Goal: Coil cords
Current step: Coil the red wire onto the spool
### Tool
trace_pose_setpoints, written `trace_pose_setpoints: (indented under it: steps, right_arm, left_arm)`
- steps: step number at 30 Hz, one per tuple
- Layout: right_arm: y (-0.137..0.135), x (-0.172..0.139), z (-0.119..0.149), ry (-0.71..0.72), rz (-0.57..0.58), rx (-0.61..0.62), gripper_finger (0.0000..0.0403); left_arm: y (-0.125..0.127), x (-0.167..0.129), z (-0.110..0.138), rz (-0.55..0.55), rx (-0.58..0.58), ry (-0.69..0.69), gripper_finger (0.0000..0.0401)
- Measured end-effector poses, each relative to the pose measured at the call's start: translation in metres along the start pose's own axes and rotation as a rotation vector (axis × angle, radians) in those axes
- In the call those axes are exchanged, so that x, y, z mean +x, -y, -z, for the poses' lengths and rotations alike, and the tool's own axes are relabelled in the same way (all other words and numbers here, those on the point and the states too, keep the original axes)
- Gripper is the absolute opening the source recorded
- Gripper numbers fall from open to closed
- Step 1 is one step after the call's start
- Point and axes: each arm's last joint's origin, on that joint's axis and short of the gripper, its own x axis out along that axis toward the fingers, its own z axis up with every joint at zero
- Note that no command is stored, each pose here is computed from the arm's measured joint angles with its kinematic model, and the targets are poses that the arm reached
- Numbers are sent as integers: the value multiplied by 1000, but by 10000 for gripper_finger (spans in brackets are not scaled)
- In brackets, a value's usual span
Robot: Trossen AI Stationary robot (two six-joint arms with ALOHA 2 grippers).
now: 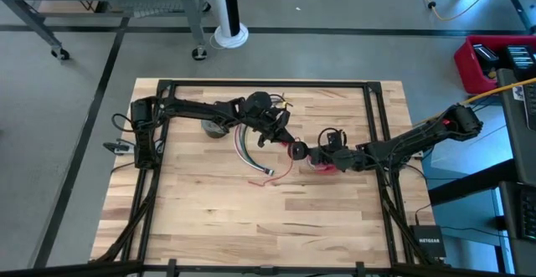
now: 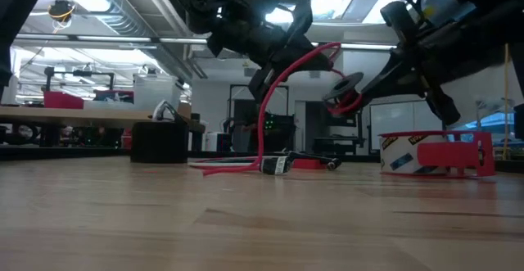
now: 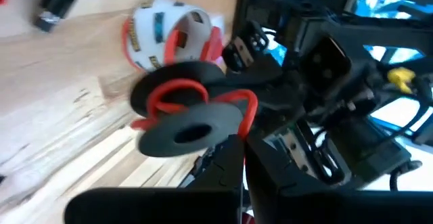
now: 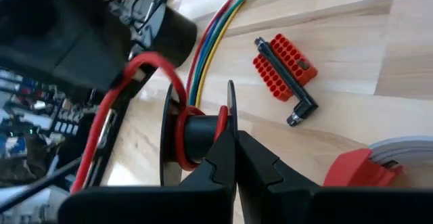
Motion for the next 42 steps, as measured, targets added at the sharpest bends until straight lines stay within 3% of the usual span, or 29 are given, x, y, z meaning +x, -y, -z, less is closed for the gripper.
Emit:
trace_pose_setpoints:
  steps: [8, 18, 22, 29, 35, 42]
  right_arm:
    - [4, 9, -12, 18, 32, 48, 3]
    - [0, 14, -24, 75, -15, 101, 3]
    - [2, 14, -24, 69, -1, 91, 3]
    - [3, 14, -23, 49, 8, 83, 3]
    - [3, 14, -23, 48, 6, 67, 3]
    - [2, 14, -23, 48, 1, 69, 3]
  left_arm:
    - [3, 6, 13, 22, 33, -58, 1]
    - [1, 12, 25, 13, 190, -117, 1]
    - [7, 7, 19, 63, 352, -103, 1]
    - [34, -8, 7, 324, 699, -50, 1]
    - [42, -11, 15, 437, 842, -137, 1]
    - [35, 8, 47, 417, 947, -243, 0]
